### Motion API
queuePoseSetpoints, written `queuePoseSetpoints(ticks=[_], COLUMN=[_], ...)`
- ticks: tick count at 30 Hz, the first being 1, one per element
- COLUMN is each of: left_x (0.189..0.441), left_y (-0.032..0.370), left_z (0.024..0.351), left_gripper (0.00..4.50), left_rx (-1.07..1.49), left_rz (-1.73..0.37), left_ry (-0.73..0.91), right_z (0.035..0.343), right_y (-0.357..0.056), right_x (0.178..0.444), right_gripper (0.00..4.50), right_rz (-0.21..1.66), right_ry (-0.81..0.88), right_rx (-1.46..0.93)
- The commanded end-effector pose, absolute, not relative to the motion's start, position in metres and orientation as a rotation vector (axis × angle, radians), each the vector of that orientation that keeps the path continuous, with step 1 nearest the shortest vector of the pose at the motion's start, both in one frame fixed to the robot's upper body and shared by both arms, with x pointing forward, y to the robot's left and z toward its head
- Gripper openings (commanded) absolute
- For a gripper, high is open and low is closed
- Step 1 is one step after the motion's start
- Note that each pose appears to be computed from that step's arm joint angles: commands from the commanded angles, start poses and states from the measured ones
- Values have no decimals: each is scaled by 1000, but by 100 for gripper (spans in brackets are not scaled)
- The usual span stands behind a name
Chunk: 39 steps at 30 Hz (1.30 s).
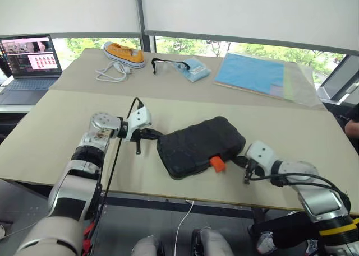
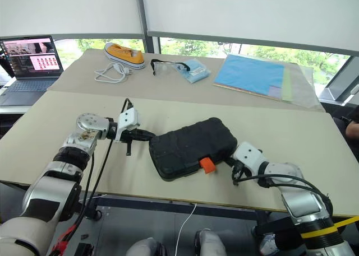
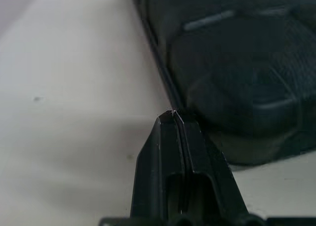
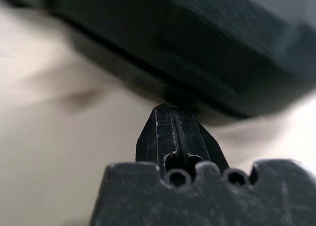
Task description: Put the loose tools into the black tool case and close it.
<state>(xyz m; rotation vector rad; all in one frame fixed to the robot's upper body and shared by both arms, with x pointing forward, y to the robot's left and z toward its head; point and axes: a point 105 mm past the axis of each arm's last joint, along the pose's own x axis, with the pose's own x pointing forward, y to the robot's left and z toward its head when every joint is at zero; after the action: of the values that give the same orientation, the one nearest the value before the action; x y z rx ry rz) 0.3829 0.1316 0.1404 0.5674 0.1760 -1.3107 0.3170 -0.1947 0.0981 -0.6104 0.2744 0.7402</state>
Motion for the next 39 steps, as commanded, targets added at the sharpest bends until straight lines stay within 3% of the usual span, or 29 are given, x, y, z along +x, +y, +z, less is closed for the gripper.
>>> queuePoseSetpoints(ticks=[1,4,7,11,17,23,33,39], left_x=[383,374,355,343,339,335,338,338], left_y=[126,110,80,54,56,57,52,49], left_z=[187,213,217,179,123,117,126,128], left_gripper=[7,7,7,7,7,7,7,7], left_rx=[471,362,344,452,679,673,660,661], left_rz=[-1314,-1375,-1486,-1541,-1535,-1538,-1515,-1516], left_ry=[68,39,29,92,197,181,147,130], right_z=[117,121,130,147,156,148,106,101], right_y=[-192,-187,-182,-179,-165,-144,-134,-130], right_x=[307,294,279,271,266,275,272,282], right_gripper=[0,0,0,0,0,0,0,0], right_rz=[778,827,876,887,930,953,970,918], right_ry=[210,207,190,166,148,143,269,247], right_rx=[-573,-518,-463,-390,-330,-314,-379,-362])
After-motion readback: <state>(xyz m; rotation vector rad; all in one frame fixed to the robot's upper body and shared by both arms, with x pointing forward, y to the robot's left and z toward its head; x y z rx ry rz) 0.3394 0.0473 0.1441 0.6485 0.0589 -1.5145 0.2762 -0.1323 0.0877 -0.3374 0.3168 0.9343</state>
